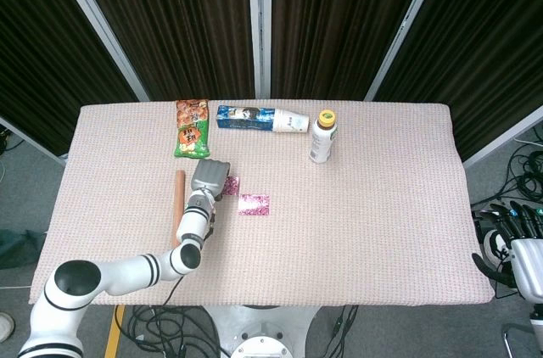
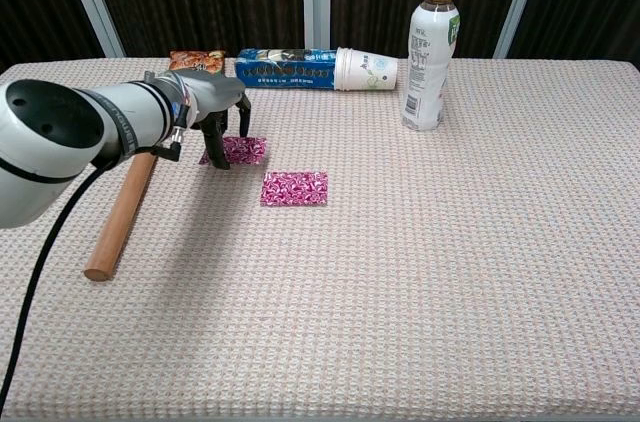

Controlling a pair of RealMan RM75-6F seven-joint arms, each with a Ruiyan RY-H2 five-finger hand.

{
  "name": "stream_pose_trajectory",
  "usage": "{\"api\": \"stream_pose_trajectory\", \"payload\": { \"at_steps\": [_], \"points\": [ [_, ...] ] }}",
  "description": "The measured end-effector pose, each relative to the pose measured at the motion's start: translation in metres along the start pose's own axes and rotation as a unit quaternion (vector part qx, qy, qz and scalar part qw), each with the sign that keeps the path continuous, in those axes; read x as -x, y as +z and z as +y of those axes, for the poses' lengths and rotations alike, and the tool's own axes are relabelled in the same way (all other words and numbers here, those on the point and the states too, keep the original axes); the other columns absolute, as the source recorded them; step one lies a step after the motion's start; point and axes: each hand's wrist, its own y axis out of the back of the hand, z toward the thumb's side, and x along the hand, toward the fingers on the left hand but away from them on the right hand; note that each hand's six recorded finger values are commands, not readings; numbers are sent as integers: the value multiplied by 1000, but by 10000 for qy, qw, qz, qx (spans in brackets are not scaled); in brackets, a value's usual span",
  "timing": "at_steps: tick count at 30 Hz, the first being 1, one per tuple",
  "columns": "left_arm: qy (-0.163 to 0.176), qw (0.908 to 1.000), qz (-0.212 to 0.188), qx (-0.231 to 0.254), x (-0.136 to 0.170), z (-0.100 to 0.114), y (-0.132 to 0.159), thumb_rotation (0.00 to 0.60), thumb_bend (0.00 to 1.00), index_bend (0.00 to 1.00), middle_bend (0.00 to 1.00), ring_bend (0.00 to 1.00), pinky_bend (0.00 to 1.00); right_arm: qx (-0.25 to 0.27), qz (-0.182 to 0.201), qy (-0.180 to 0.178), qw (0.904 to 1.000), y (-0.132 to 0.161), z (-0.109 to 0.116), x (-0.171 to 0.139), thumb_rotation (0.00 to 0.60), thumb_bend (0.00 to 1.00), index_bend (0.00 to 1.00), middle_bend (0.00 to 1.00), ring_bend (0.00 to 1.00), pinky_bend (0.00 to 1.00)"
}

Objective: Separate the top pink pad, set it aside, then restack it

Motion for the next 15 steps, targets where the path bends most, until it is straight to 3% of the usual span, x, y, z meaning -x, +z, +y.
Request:
{"api": "stream_pose_trajectory", "payload": {
  "at_steps": [7,15],
  "points": [
    [48,9995,-196,-245,19,9,31,600,254,445,906,886,968,-4,9,18,10000,0,0,-1,534,166,213,134,0,0],
    [-41,9988,-269,-406,28,1,65,600,253,445,906,886,968,-9,-11,56,10000,-1,-2,0,528,167,213,132,0,0]
  ]
}}
